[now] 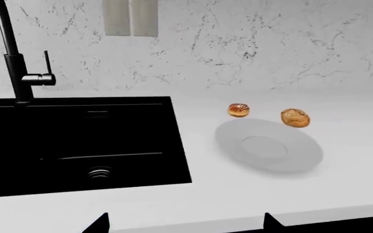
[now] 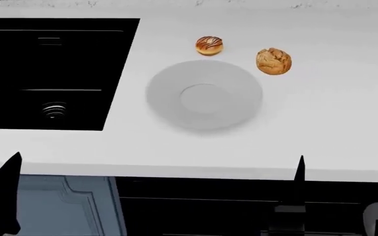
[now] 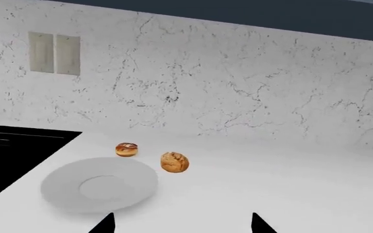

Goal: Place the pastries on the plates.

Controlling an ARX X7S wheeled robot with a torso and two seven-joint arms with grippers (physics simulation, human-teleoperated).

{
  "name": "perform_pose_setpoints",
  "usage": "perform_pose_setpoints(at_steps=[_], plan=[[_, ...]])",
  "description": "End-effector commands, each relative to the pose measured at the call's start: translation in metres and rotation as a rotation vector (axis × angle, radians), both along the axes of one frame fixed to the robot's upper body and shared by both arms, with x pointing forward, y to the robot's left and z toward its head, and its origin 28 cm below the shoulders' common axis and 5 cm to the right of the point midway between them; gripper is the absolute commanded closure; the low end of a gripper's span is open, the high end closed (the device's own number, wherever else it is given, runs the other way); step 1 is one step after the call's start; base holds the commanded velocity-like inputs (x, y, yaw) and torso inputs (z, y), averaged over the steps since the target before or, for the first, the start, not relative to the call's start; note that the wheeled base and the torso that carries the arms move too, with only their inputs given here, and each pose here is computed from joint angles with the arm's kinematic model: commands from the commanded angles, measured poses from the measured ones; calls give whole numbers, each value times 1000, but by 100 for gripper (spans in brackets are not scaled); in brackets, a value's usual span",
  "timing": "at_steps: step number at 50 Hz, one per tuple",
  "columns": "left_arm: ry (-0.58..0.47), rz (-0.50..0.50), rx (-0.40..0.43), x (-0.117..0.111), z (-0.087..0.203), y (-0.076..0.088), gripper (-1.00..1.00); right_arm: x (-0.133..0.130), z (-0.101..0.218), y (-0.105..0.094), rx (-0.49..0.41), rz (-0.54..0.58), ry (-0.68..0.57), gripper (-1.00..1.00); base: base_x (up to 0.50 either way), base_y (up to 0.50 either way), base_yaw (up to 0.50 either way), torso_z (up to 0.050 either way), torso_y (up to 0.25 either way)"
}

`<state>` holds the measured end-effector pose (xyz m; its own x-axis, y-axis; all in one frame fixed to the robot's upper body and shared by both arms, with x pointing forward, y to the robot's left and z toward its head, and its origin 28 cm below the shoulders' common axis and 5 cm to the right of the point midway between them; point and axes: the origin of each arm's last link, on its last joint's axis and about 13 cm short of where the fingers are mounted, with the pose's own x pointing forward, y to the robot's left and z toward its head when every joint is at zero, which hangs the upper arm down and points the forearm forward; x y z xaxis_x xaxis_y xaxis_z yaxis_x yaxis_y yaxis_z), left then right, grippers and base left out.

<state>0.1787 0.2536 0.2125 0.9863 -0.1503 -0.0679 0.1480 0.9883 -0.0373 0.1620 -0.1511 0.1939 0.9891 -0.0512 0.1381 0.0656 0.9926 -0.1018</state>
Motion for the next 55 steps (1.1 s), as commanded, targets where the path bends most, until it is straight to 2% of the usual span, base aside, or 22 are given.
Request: perform_pose_setpoints(at_steps=[1, 15, 18, 22, 28, 38, 55], plan=[[-3, -3, -1, 1, 1, -2, -100, 1, -1, -1, 3, 3, 3, -100, 0, -500, 0, 0, 0], [-12, 16, -3, 4, 3, 1, -100, 4, 4, -1, -6, -15, -2, -100, 0, -464, 0, 0, 0], [3, 35, 0, 9, 0, 5, -100, 7, 9, -4, 32, -23, 29, -100, 0, 0, 0, 0, 0], [-73, 46, 24, 9, 20, 7, -100, 8, 30, -9, 15, -13, 22, -100, 0, 0, 0, 0, 0], [-198, 78, 90, 12, 57, 9, -100, 14, 65, -15, -32, -5, -72, -100, 0, 0, 0, 0, 0], [-222, 39, 95, 13, 64, 8, -100, 14, 71, -12, -58, 7, -113, -100, 476, 0, 0, 0, 0], [-194, 35, 92, 11, 59, 6, -100, 13, 66, -10, -50, 24, -89, -100, 500, 0, 0, 0, 0]])
